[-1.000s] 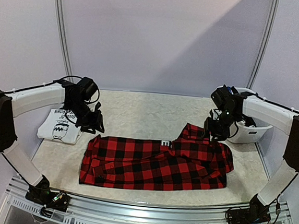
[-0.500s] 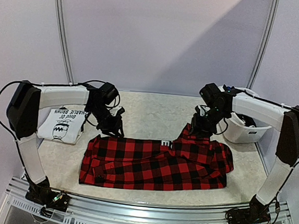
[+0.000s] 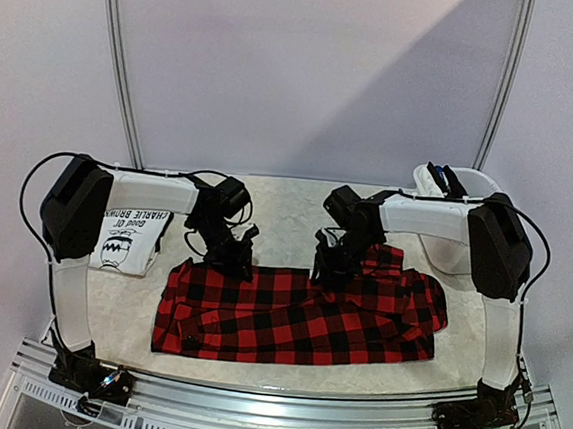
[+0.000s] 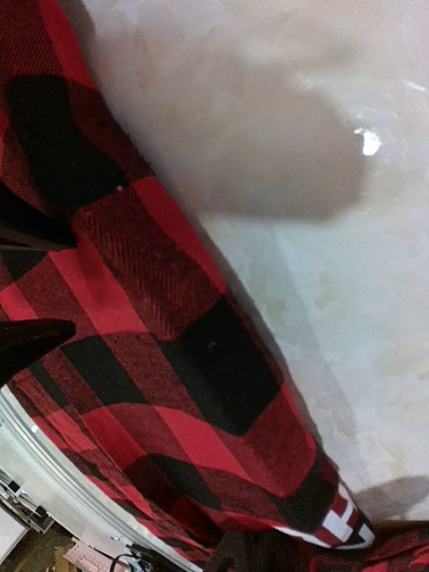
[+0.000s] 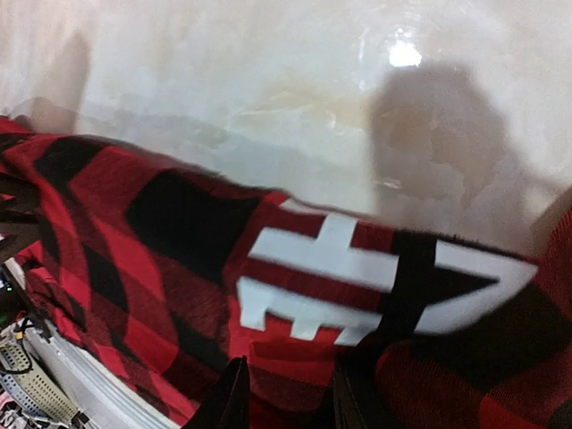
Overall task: Fold and stack the mixed laundry pile
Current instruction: Fold the 1/3-folded shirt at the center of the board, then adjust the 1/3-folded shirt at the center of the board.
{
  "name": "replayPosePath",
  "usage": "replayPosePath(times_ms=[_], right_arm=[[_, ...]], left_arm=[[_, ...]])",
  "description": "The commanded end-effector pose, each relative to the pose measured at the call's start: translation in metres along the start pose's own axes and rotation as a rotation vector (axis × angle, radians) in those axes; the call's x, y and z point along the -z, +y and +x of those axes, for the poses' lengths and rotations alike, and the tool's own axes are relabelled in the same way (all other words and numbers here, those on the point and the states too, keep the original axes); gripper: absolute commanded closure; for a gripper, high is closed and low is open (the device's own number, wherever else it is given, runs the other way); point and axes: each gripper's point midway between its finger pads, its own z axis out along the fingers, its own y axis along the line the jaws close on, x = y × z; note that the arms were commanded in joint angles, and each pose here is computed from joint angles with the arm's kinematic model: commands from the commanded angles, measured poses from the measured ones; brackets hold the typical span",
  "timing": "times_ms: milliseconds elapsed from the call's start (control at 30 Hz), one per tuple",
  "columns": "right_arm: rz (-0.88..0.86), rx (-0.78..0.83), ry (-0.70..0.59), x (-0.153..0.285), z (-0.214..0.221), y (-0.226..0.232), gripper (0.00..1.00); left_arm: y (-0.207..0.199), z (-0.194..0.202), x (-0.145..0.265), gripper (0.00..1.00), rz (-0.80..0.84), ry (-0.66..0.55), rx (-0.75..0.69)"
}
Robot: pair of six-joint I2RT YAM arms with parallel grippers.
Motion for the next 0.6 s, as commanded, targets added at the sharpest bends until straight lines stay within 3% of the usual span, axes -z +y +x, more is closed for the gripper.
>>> replayPosePath(times_ms=[0,167,367,567], right_arm=[[0.052,0.013,0.005,-0.014,-0.013,-0.010,0.68],[0.122,0.015,-0.007,-0.024,-0.033,-0.025,0.69],[0.113,-0.045,-0.058,-0.016,-0.061,-0.044,0.68],[0.102,-0.006,-0.099,-0.014,-0.080,-0.041,0.67]], left_arm=[[0.003,-0.010,-0.006,0.75,-0.039,-0.013,-0.014],[0.022,-0.021,-0.011,0.76,-0.117,-0.014,-0.008],[0.055,-0.039,-0.012,0.78,-0.174,-0.029,0.044],[0.075,-0.052,-0.002,0.78,-0.213,-0.079,0.071]])
